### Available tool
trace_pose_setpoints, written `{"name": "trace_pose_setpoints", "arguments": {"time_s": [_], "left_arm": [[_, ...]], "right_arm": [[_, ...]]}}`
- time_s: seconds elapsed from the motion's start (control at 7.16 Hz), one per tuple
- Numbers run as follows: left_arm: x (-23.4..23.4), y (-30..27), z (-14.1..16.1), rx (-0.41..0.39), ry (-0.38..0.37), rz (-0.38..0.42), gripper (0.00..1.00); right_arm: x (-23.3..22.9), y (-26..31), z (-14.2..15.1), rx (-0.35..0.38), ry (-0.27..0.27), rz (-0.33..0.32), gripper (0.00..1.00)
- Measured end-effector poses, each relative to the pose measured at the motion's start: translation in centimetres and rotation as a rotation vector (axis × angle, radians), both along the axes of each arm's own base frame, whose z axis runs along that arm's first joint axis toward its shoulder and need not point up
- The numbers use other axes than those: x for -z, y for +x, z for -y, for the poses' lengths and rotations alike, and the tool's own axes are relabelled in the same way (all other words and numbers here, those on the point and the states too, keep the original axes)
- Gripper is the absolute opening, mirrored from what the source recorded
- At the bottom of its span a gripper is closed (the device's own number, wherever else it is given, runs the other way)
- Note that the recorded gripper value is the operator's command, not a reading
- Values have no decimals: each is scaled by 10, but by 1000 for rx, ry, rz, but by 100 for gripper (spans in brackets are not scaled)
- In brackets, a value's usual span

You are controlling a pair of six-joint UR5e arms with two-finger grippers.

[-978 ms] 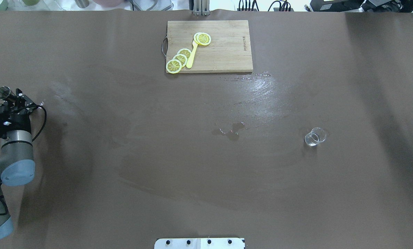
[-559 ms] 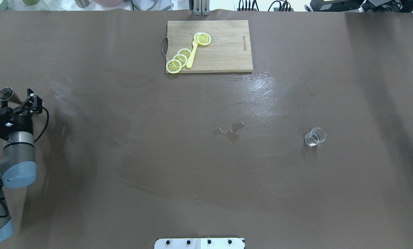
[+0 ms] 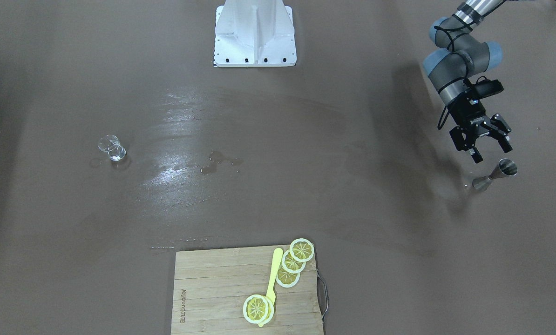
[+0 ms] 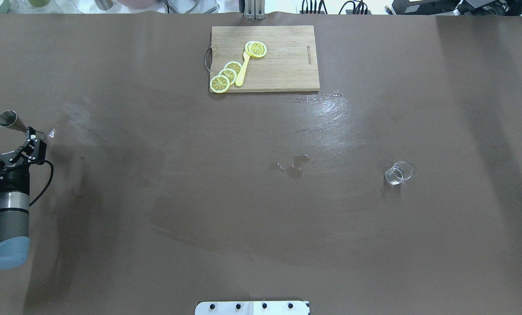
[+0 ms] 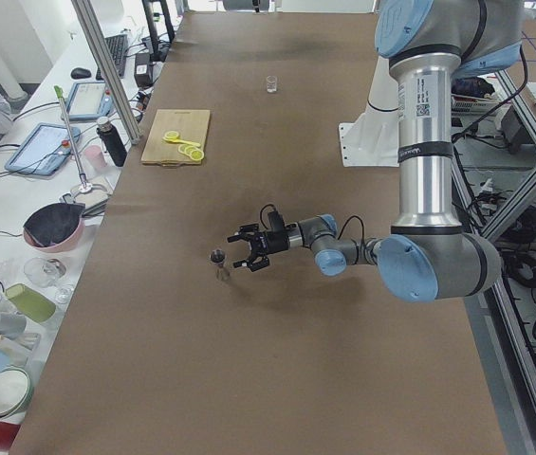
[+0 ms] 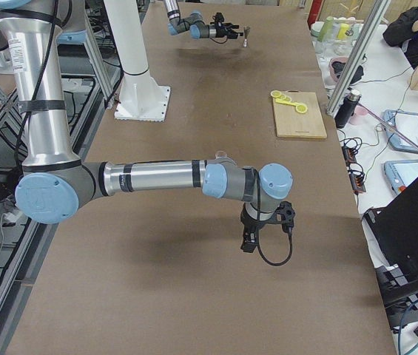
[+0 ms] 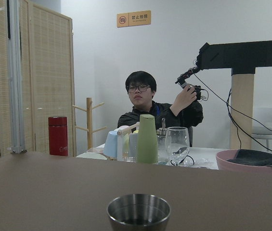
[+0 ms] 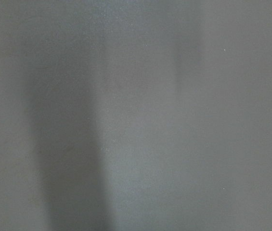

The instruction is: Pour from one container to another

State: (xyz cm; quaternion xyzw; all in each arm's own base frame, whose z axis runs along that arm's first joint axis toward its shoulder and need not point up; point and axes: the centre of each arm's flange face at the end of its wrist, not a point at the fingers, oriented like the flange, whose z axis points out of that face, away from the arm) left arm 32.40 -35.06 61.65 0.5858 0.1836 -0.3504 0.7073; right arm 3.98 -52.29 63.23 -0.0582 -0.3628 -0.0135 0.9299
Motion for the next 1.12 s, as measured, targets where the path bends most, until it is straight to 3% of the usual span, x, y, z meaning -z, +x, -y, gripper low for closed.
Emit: {"name": "trace_pose_setpoints", "arguments": {"time_s": [0.42, 0.56, 0.84, 1.12], "left_arm": [[44, 2, -37, -56, 65, -20, 99], [63, 5, -44, -80, 66, -23, 99], [112, 29, -49, -173, 9, 45, 99], [173, 63, -30, -316, -43, 137, 99]], "right_arm": [[-3, 2, -3, -15, -18, -5, 100], [-9, 3, -8, -40, -52, -8, 100], [-15, 4, -13, -91, -109, -16, 100], [-13, 4, -12, -101, -112, -17, 100]]}}
